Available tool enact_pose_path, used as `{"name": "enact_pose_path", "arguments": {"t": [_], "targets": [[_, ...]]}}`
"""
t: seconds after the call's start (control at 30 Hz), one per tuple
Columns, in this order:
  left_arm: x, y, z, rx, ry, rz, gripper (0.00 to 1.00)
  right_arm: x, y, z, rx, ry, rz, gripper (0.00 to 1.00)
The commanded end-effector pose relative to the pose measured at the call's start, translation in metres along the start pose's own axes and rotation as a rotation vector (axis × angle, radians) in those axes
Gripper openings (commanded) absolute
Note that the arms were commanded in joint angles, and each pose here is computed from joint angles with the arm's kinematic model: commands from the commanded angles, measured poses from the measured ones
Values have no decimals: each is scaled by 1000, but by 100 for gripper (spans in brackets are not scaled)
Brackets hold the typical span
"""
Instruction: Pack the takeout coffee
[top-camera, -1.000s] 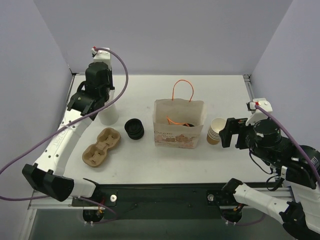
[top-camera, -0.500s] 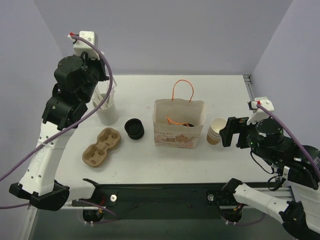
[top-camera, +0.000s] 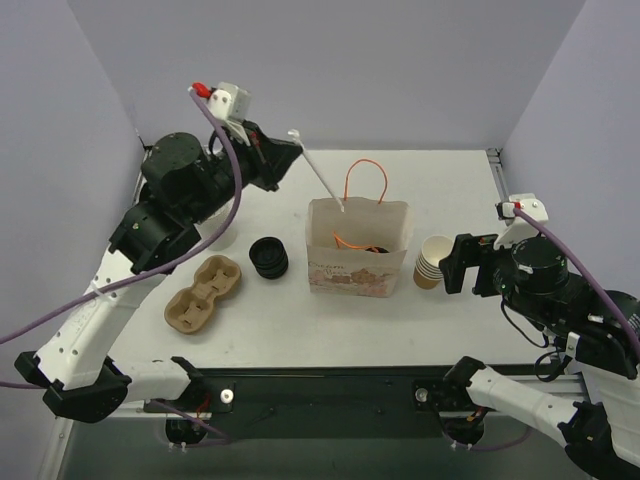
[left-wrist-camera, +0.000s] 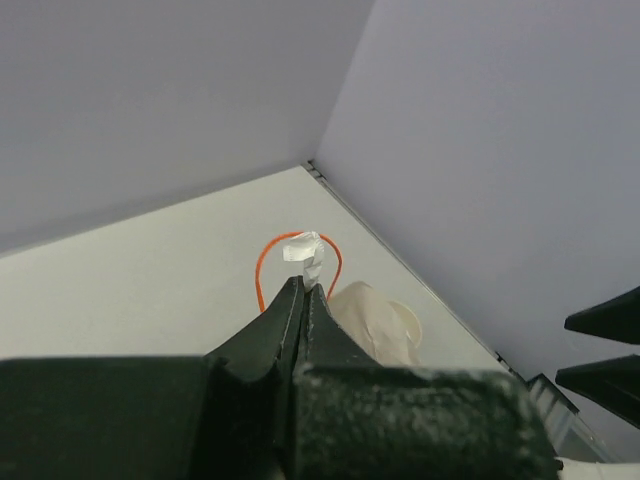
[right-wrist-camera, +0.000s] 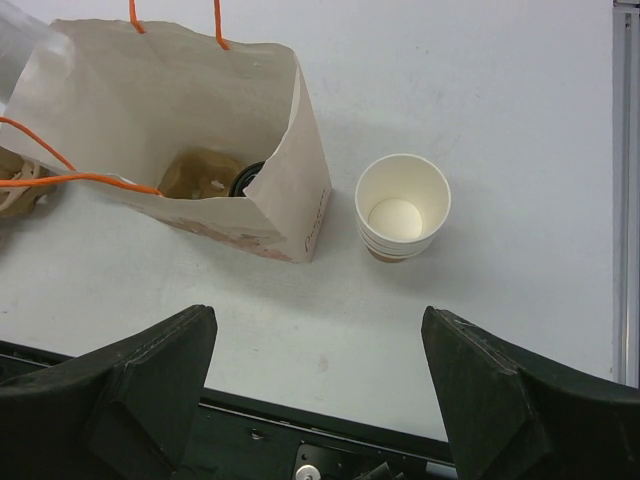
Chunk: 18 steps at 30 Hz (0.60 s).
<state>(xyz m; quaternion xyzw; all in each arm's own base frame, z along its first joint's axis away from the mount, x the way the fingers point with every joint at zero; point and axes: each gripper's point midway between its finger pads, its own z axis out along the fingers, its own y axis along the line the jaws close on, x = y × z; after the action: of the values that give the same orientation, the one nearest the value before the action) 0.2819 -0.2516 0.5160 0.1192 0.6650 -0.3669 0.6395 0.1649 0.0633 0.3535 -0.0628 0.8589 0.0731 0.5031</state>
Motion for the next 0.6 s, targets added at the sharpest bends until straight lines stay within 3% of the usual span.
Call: {"name": "enact_pose_path", "arguments": {"t": [0.0,0.17,0.43,0.47,0.5,0.57], "targets": [[26,-15,5,55,40,-46,0,-9,-3,-2,15,-17,-11,87],[93,-10,14,39,177,-17,0,-3,-4,-2,18,-13,3,87],[152,35,29,-97,309,135,1,9,-1,2,14,22,45,87],[156,38,29,-106,327,134,10,11,-2,2,18,28,49,87],[159,38,28,-104,341,137,31,15,-2,5,28,39,48,87],[158,38,21,-105,354,147,58,19,-6,6,51,50,54,87]]}}
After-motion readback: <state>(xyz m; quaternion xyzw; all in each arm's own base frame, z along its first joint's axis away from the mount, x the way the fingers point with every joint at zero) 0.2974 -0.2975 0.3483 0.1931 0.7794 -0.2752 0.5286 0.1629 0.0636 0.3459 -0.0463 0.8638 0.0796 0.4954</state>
